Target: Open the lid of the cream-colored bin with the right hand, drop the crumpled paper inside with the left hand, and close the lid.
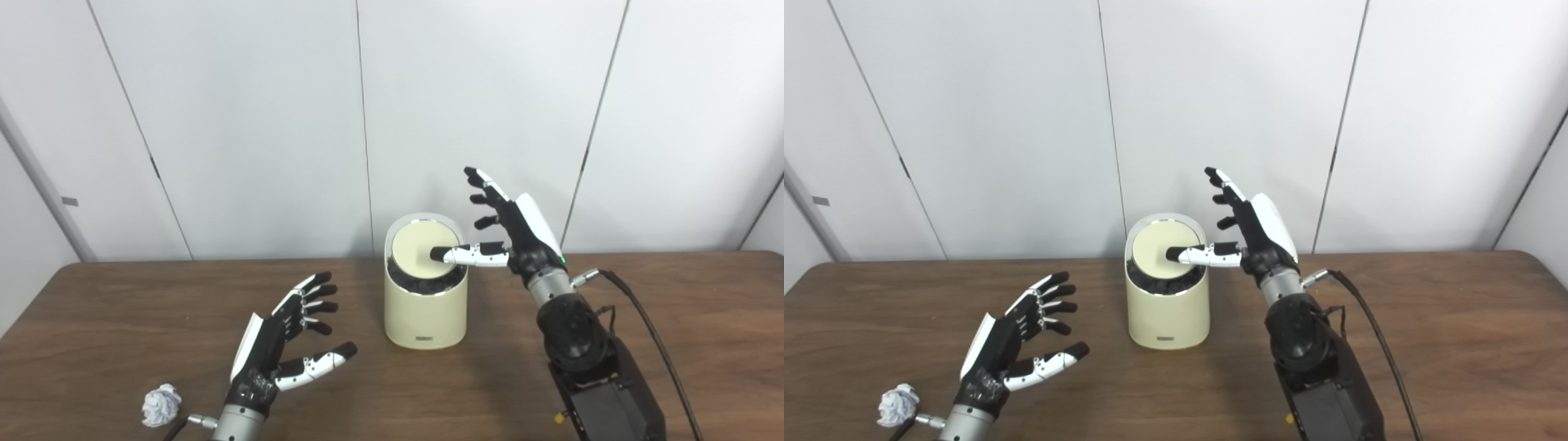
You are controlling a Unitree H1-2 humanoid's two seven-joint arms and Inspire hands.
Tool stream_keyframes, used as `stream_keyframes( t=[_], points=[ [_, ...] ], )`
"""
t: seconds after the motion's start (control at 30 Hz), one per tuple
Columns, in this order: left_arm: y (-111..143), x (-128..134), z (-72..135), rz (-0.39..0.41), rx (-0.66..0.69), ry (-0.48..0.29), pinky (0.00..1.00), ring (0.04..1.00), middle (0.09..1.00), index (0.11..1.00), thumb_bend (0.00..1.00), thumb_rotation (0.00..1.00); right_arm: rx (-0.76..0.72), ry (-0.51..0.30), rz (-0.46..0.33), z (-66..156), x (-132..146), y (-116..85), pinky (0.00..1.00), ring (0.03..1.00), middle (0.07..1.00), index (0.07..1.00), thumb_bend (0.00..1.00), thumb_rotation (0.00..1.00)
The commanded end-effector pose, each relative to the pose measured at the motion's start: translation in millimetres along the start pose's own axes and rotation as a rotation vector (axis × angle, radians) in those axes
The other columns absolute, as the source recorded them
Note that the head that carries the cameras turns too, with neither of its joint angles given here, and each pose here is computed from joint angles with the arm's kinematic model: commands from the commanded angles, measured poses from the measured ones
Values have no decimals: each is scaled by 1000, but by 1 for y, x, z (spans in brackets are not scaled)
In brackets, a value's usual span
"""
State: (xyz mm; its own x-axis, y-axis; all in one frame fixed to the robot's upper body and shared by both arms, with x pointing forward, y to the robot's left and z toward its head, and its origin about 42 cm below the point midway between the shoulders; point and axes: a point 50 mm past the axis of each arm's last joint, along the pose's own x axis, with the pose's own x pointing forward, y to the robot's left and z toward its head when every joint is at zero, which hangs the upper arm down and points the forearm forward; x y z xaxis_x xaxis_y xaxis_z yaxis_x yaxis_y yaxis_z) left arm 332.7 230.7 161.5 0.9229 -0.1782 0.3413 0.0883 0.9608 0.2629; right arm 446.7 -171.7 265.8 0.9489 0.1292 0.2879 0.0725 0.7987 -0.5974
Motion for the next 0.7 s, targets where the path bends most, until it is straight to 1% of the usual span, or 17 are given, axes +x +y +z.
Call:
stream_keyframes(
  t=[0.0, 0.2, 0.37, 0.53, 0.67],
  points=[
    [2, 13, 15, 12, 0, -83, 587, 746, 824, 878, 722, 161, 0, -103, -52, 27, 17, -13, 630, 833, 907, 907, 837, 324],
    [1, 12, 16, 11, -4, -82, 590, 751, 827, 882, 725, 172, -20, -92, -31, 28, 20, -9, 649, 840, 918, 909, 836, 328],
    [1, 12, 16, 9, -3, -85, 594, 751, 828, 882, 718, 167, -41, -90, -22, 28, 21, -6, 631, 827, 908, 904, 841, 326],
    [0, 12, 16, 5, -7, -84, 601, 753, 831, 882, 717, 167, -58, -90, -10, 26, 22, -3, 637, 813, 894, 901, 844, 306],
    [-1, 11, 17, 4, -11, -80, 604, 754, 831, 882, 720, 173, -78, -96, 1, 27, 23, 0, 657, 825, 895, 898, 845, 290]
  ],
)
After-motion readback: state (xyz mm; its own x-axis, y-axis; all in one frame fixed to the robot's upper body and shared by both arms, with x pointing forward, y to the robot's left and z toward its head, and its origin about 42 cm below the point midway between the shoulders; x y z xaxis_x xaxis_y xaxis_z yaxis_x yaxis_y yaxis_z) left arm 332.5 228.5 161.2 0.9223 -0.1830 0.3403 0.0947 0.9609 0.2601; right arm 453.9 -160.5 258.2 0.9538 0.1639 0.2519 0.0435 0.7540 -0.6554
